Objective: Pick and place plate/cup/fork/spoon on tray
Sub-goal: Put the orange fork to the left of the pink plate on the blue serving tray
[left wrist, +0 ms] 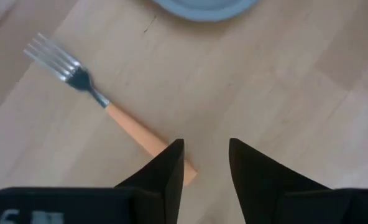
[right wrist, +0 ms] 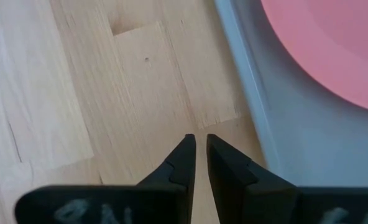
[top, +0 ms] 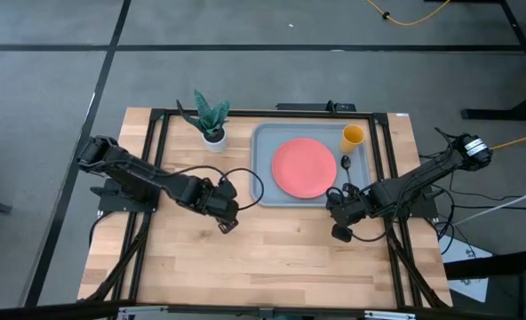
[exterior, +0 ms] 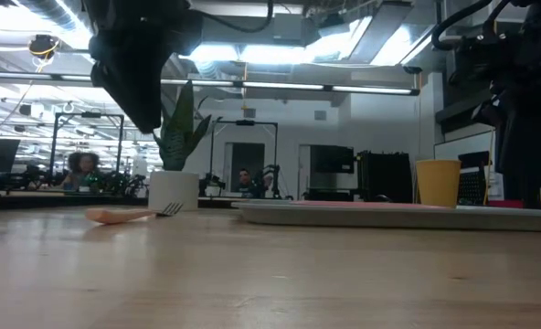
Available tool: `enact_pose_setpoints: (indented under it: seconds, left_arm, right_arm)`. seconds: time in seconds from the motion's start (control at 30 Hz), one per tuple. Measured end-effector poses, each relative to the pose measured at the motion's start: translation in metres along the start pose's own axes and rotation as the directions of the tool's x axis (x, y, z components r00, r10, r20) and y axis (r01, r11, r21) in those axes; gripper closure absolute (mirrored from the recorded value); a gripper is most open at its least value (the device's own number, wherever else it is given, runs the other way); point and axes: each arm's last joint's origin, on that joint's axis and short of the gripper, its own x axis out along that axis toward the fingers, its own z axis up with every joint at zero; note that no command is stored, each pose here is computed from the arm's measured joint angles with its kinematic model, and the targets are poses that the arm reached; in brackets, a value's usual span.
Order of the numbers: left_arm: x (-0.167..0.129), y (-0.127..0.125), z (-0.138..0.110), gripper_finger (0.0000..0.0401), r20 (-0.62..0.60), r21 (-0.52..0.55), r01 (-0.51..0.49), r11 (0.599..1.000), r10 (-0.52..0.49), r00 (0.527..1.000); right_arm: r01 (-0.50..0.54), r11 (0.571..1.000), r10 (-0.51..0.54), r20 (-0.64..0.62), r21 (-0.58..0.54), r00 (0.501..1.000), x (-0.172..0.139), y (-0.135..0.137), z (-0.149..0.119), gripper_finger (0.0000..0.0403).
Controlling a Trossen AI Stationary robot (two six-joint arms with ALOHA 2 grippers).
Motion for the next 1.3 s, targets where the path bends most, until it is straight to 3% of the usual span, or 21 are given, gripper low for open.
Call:
enact_pose_setpoints:
  seconds: [0.7, 1.03, 1.3]
  left_arm:
    - [-0.003, -0.018, 0.019, 0.0282, 0.195, -0.043, 0.185, 0.982, -0.173, 0.965]
    - [-0.003, -0.016, 0.022, 0.0282, 0.27, -0.062, 0.125, 0.99, -0.104, 0.957]
    - [0.003, -0.013, 0.024, 0.0282, 0.245, -0.183, 0.134, 0.974, -0.087, 0.966]
  right_arm:
    - [-0.001, 1.0, 0.001, 0.0, -0.029, 1.0, 0.0, 0.0, 0.0, 0.0357]
    - [0.0, 1.0, 0.0, 0.001, -0.029, 1.0, 0.0, 0.0, 0.0, 0.0357]
    - [0.0, 0.999, 0.0, 0.001, -0.044, 1.0, 0.0, 0.0, 0.0, 0.0357]
